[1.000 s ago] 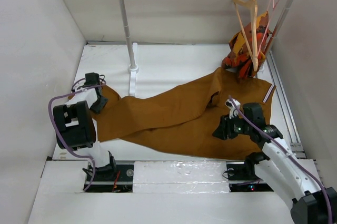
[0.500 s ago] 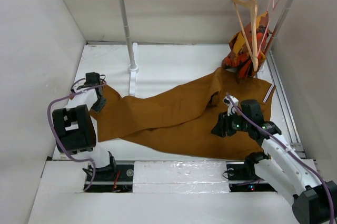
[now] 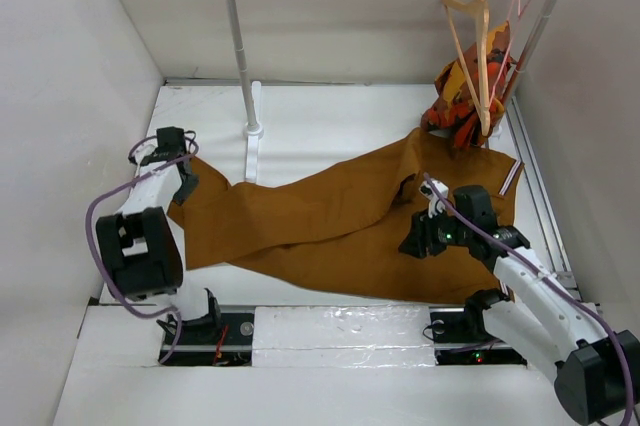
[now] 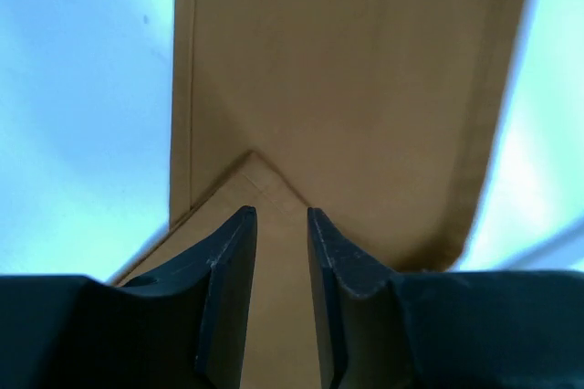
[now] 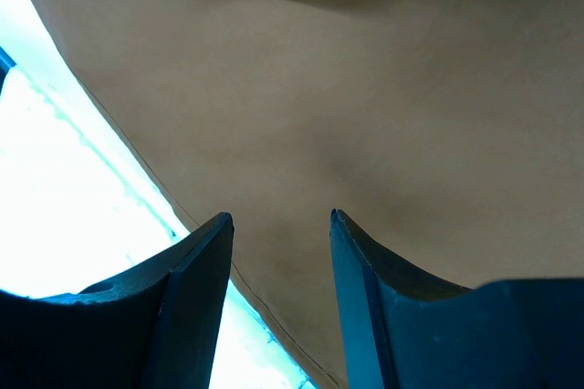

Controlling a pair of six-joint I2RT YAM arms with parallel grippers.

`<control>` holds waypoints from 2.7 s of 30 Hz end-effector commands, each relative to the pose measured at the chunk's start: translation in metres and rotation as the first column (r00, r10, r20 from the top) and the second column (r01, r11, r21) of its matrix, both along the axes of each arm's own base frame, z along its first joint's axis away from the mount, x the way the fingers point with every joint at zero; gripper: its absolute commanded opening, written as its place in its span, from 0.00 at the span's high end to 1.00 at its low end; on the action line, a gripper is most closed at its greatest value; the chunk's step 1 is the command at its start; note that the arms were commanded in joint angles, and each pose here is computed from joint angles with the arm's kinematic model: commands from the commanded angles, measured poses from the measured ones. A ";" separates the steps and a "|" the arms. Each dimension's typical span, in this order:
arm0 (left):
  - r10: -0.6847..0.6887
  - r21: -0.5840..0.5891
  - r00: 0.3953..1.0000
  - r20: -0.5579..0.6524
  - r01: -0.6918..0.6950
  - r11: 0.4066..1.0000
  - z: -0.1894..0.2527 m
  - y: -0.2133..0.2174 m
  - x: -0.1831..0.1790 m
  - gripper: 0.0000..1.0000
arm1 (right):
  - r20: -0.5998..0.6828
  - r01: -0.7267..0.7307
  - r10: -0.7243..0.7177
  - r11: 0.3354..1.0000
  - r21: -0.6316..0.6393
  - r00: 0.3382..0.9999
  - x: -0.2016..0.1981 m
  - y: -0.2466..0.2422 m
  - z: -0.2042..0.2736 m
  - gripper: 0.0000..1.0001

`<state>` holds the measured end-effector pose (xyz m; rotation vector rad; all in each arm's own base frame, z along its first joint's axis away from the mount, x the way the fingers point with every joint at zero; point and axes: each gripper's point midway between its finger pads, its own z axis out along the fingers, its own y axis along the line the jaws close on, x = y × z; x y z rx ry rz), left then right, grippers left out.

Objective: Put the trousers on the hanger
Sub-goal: Flatten out the trousers at the center of the board.

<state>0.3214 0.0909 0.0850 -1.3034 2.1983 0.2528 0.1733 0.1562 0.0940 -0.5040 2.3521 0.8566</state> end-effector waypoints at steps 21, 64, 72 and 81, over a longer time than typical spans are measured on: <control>0.053 -0.007 0.980 -0.189 -0.055 0.998 -0.062 0.007 -0.018 0.81 | 0.107 -0.088 0.084 0.995 0.036 0.991 0.015 0.016 0.025 0.47; 0.055 0.208 0.963 0.262 -0.112 0.972 0.111 0.091 0.217 1.00 | 0.113 0.094 -0.087 0.994 -0.058 0.990 0.059 -0.002 0.020 0.47; -0.036 0.225 0.999 0.032 0.028 0.974 0.069 0.078 0.175 0.20 | 0.097 0.046 -0.039 0.996 -0.081 0.995 0.048 -0.003 0.025 0.44; 0.068 0.102 0.997 0.027 -0.070 0.992 0.018 0.084 0.033 0.34 | 0.160 -0.046 0.050 0.999 -0.025 0.986 0.032 0.012 0.045 1.00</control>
